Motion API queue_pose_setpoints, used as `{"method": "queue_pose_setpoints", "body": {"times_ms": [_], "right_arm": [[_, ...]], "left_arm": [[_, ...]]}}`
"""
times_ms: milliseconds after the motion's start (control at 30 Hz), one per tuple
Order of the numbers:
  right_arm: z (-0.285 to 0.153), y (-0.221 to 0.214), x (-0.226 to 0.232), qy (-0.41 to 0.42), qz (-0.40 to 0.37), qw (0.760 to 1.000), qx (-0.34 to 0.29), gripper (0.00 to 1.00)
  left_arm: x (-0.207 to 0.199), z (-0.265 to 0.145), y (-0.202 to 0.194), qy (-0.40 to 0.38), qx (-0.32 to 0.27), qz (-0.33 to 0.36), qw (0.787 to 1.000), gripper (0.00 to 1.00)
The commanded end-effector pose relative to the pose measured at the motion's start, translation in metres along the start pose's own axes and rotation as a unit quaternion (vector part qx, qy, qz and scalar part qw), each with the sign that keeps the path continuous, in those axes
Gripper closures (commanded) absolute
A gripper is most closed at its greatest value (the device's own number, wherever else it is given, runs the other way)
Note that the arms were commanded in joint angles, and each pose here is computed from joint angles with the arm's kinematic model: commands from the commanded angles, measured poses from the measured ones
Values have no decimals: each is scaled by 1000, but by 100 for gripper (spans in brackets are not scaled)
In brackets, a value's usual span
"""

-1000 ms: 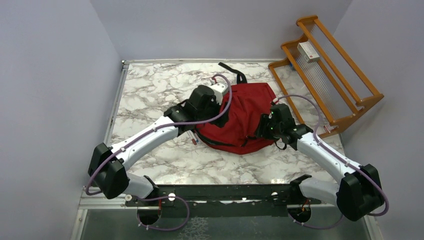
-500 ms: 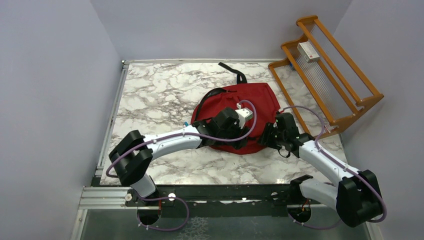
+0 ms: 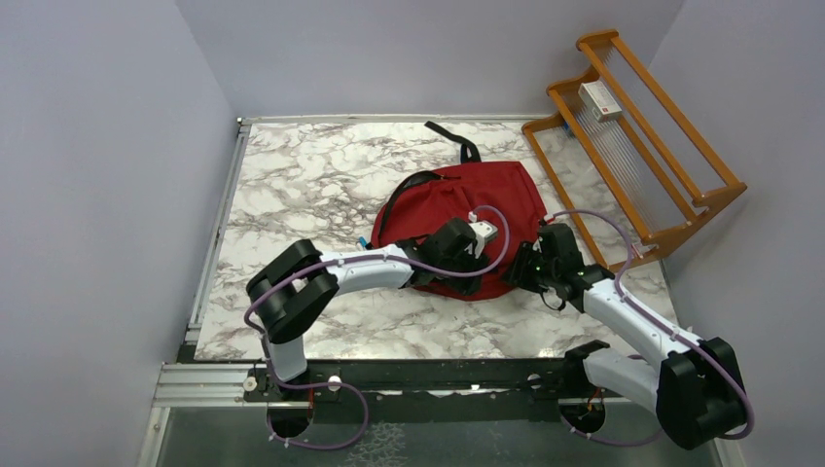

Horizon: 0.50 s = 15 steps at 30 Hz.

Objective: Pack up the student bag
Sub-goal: Zip the student bag at the center of the board.

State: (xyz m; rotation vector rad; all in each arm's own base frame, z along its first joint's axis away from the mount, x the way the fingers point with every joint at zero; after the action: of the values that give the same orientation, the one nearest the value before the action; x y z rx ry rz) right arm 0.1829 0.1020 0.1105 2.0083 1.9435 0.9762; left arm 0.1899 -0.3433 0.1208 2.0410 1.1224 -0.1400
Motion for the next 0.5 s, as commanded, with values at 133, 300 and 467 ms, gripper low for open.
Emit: {"method": "queue_pose_setpoints", "body": {"times_ms": [133,300,467], "right_arm": [[0,-5,0,11,6,1000,5,58],[0,-5,-1,9,4,1000,3,58],[0,-5,-1,9,4,1000,3,58]], "left_arm": [[-5,18,15,1,-24,6,1000,51],[-4,27,15,7,-21,14,1000,51],[0,33,16,29,-17,25,999,51]]}}
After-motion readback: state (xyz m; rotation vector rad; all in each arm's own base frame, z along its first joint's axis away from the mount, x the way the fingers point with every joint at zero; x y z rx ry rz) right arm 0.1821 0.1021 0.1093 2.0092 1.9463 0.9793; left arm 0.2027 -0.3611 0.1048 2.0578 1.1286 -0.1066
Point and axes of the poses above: each gripper's point midway between its finger pads, its own z axis out along the fingers, its own x axis along the line the jaws close on, y = z × x, the point moved 8 cm from there along -z, back along the fingers, and after that the axes turned 11 degrees about -z, right-handed, at the moved point
